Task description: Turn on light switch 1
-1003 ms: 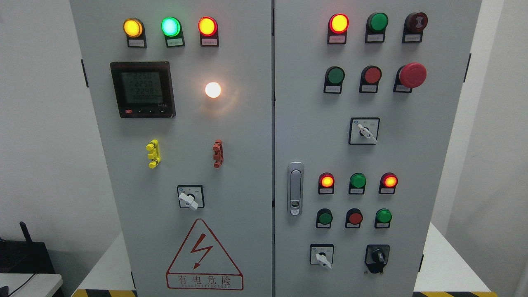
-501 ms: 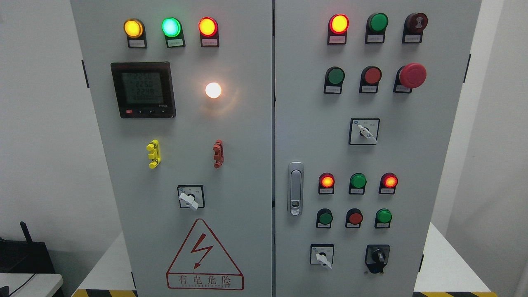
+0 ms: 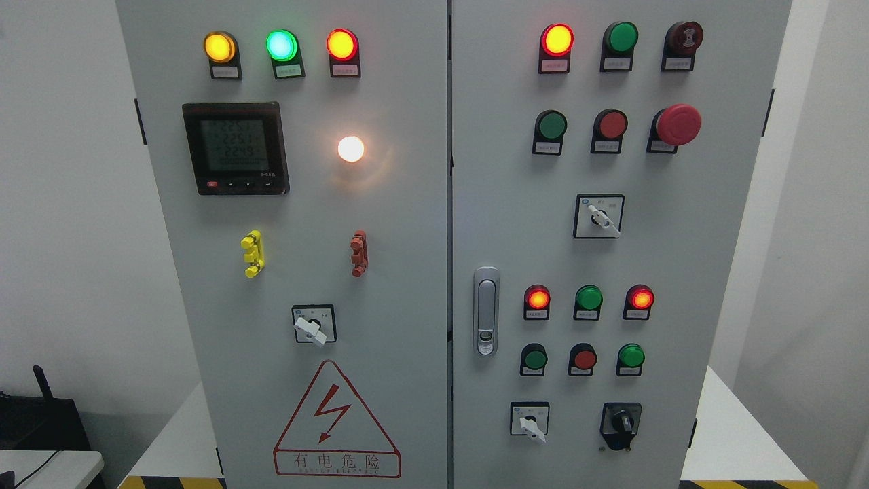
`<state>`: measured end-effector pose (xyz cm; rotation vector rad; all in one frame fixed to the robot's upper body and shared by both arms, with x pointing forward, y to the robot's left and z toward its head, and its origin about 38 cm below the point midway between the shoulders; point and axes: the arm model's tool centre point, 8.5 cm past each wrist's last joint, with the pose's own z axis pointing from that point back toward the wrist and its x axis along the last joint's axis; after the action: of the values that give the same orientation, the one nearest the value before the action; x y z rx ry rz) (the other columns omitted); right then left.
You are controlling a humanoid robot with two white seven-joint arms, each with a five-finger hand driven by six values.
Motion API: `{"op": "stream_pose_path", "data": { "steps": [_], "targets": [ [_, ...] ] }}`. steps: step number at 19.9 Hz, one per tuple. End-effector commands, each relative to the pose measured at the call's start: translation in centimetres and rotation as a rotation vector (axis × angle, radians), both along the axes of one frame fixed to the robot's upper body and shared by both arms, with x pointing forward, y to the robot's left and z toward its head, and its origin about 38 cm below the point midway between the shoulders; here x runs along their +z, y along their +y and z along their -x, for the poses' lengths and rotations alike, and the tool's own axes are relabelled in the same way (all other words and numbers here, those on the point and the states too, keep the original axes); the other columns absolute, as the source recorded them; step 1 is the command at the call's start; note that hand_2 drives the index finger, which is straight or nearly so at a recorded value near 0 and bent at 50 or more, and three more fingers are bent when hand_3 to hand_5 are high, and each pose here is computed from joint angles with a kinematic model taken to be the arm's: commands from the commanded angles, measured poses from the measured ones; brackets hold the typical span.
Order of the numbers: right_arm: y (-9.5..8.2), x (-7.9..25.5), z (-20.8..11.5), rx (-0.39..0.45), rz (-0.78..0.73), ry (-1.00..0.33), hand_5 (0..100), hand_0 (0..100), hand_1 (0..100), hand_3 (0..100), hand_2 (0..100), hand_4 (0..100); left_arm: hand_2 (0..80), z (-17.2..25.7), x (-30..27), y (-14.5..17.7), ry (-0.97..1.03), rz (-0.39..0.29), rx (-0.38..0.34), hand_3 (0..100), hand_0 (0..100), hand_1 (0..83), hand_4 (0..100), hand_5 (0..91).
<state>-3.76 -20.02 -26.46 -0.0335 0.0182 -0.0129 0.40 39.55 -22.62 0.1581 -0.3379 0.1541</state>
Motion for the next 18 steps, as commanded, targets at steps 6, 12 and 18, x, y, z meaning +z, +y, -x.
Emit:
{"op": "stream_pose_path", "data": {
  "steps": [6,12,18],
  "targets": [
    [0.0,0.0,0.0,-0.008,-0.001,0.0,0,12,39,0,0,0,0.0,1.7,-3.4,-10.7,0.247,0.142,-0.192,0,32,13.0,0,0.0],
    [0.1,0.0,0.0,-0.008,-0.003,0.0,0,12,39,0,0,0,0.0,1.4,-3.5,-11.5,0.264,0.147,-0.244,0,33,11.1,0,0.0],
    [0.0,0.0,0.0,-0.008,-0.001,0.0,0,12,39,0,0,0,0.0,1.4,-3.5,-11.4,0.264,0.146,-0.241,0,34,10.7,0,0.0]
  ]
}}
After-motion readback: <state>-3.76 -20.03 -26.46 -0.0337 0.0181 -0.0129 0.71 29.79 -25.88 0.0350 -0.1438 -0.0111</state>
